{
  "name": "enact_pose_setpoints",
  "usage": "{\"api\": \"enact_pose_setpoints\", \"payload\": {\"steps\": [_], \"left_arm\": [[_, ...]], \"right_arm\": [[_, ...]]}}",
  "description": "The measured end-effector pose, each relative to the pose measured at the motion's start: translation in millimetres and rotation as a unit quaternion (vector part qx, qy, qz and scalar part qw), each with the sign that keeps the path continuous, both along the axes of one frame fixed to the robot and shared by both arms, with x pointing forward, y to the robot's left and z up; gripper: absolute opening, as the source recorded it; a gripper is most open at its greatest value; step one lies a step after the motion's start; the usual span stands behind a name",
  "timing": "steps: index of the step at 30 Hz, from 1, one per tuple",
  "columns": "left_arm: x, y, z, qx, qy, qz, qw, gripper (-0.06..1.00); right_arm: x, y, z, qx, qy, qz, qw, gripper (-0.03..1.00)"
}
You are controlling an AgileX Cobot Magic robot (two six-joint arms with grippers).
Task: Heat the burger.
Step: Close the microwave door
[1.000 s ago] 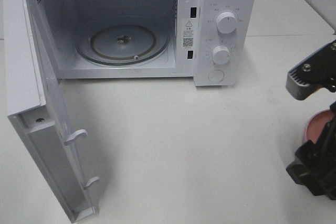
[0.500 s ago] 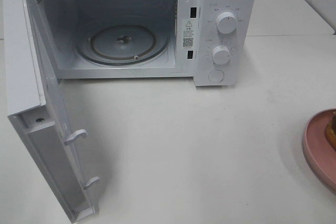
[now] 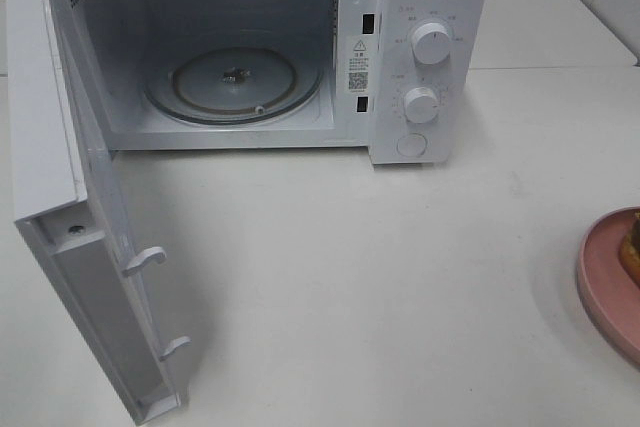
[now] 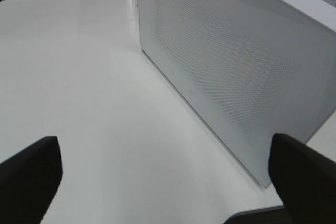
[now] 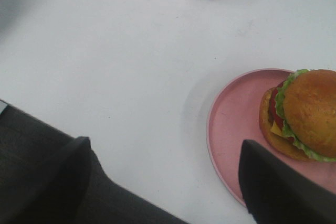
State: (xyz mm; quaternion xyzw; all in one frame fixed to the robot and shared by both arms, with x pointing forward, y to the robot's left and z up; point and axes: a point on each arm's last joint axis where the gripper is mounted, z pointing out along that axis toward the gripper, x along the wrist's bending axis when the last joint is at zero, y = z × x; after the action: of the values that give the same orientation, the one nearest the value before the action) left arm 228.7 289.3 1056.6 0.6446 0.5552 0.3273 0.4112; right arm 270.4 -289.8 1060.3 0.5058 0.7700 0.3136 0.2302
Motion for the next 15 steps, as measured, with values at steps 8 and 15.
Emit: {"api": "enact_pose_setpoints", "payload": {"steps": [8, 15], "left_arm": [[0.0, 0.0, 0.0, 0.0, 0.0, 0.0, 1.0, 0.99], [0.0, 0.0, 0.0, 0.0, 0.0, 0.0, 1.0, 0.99]], "right_arm": [[-23.2, -7.2, -7.0, 0.037, -0.064, -0.062, 0.995, 0.76], [-38.7, -10.3, -8.1, 0.051, -0.127, -0.123, 0.983, 0.76]]}}
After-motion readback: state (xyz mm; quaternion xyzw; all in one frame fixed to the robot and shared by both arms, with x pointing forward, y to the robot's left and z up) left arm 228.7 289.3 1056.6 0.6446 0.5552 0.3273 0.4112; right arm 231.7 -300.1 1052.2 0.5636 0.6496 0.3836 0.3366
